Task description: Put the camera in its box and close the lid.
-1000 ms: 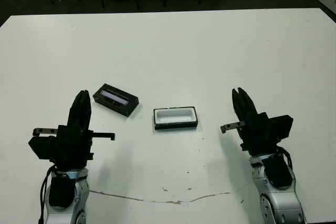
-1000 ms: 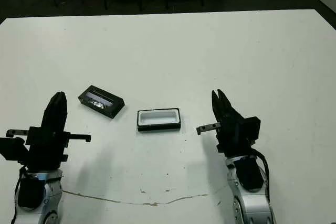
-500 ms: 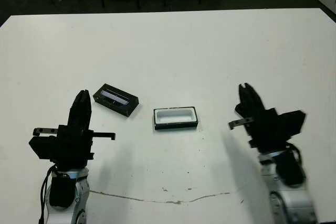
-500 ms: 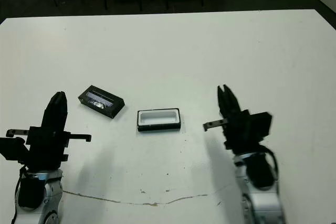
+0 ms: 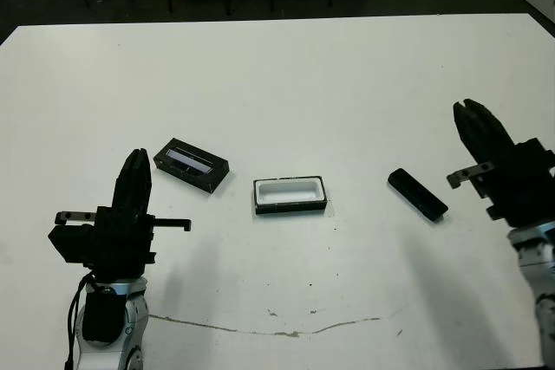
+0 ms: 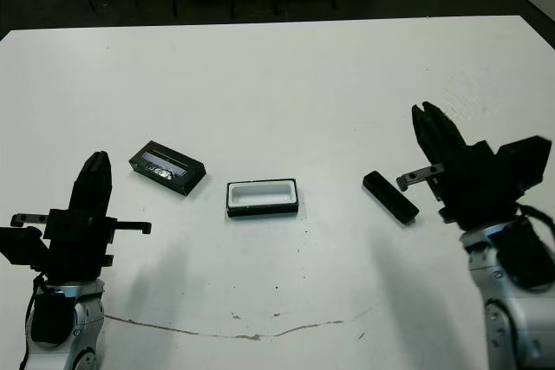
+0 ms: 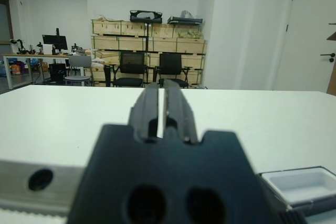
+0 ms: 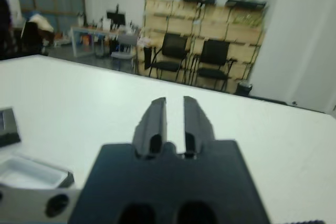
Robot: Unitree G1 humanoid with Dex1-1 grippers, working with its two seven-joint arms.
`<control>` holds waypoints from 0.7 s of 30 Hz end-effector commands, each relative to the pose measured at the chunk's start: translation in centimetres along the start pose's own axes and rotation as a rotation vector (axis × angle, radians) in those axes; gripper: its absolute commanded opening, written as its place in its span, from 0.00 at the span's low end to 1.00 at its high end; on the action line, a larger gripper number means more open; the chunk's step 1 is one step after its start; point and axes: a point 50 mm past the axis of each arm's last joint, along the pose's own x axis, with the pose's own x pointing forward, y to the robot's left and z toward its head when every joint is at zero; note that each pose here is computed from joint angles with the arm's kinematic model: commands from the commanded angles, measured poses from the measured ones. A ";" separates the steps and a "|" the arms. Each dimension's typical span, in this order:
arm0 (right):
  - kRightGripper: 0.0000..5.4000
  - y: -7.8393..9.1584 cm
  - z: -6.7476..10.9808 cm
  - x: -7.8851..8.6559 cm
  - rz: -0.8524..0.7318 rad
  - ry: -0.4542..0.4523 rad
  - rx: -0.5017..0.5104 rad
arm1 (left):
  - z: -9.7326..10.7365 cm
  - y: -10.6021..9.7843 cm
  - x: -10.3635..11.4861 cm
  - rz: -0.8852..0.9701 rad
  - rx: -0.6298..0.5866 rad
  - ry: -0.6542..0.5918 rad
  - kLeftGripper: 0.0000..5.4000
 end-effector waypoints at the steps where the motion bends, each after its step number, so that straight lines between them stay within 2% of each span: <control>1: 0.17 -0.8 -1.3 0.1 0.078 0.112 0.093 | -0.6 0.3 -0.7 0.010 0.005 0.043 0.00; 6: 0.34 -1.2 -2.7 0.1 0.198 0.155 0.183 | -0.7 0.4 -0.7 0.010 0.005 0.049 0.00; 9: 0.44 -1.7 -3.5 0.2 0.241 0.177 0.197 | -0.7 0.4 -0.7 0.003 0.006 0.042 0.00; 21: 0.83 -2.4 -5.2 -0.3 0.207 0.291 0.226 | -0.8 0.5 -0.9 0.003 0.004 0.052 0.00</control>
